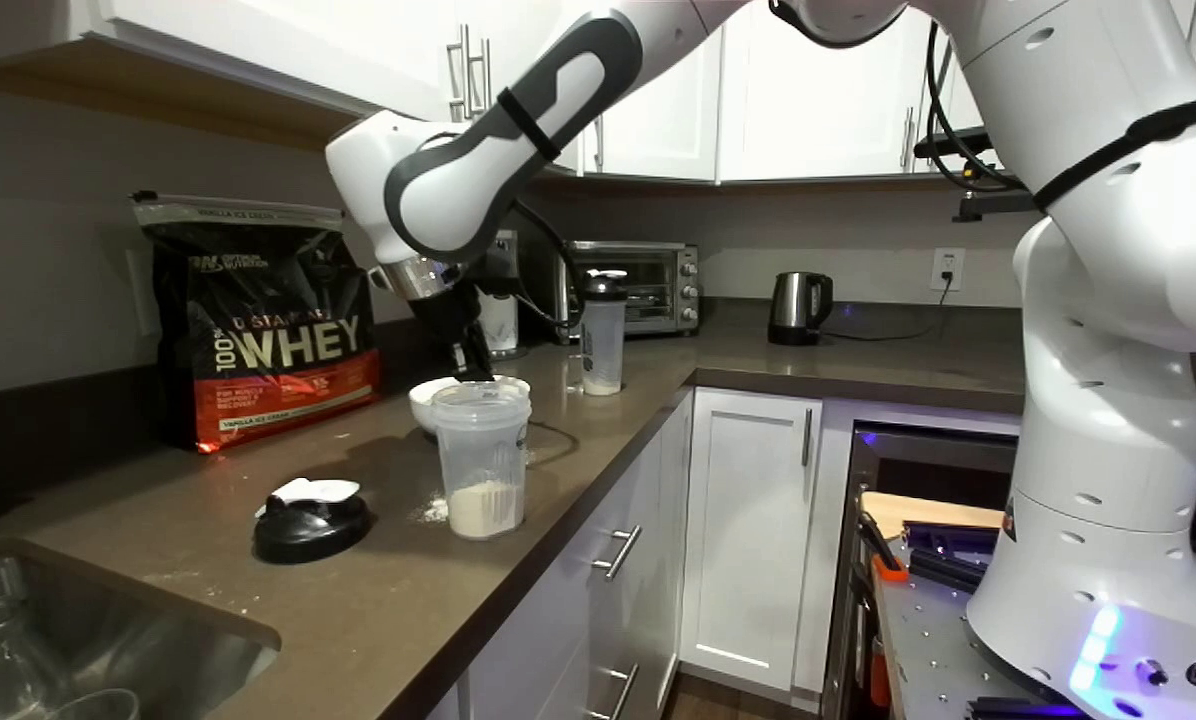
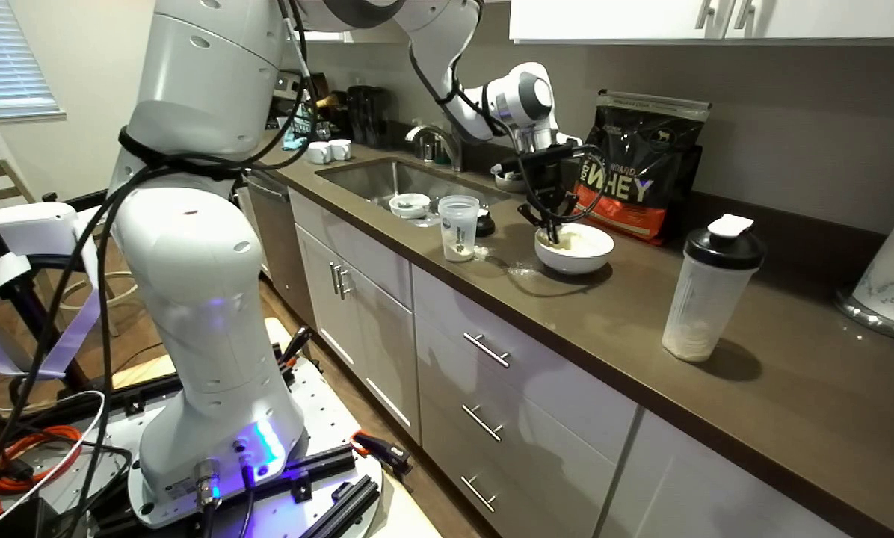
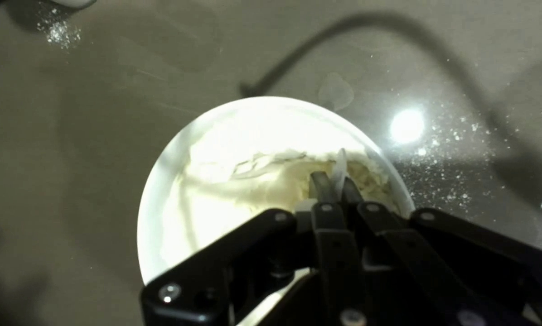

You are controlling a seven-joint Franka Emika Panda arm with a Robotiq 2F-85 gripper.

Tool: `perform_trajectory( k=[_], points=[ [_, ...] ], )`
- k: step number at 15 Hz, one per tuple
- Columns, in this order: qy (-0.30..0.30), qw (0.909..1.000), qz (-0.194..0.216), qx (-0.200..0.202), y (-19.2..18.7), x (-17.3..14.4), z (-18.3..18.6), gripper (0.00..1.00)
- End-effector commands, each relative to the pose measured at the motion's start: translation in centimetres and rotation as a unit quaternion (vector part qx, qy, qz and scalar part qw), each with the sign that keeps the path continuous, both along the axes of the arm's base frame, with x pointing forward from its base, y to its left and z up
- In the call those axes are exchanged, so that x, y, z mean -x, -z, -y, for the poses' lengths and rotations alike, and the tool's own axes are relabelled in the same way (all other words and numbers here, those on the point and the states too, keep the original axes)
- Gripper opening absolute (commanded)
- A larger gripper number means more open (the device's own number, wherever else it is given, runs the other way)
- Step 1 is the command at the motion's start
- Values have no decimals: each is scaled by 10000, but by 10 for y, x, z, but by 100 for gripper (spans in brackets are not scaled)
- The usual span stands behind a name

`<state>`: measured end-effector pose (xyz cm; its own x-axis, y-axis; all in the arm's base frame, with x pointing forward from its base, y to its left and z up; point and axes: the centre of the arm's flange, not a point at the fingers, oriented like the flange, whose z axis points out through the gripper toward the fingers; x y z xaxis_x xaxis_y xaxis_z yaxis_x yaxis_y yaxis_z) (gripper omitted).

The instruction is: Use the measuring spoon to transfer one spoon of contents from the bowl to the left cup

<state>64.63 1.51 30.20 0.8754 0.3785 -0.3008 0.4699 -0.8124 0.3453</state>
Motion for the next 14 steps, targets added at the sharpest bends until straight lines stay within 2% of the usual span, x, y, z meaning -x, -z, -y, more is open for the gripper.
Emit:
perform_trajectory(
  k=[1,7,14],
  points=[
    [275,9996,-64,-4,2,2,9,1],
    [728,9970,-169,-186,0,-2,39,1],
    [1015,9936,-142,-473,-7,-7,48,1]
  ],
)
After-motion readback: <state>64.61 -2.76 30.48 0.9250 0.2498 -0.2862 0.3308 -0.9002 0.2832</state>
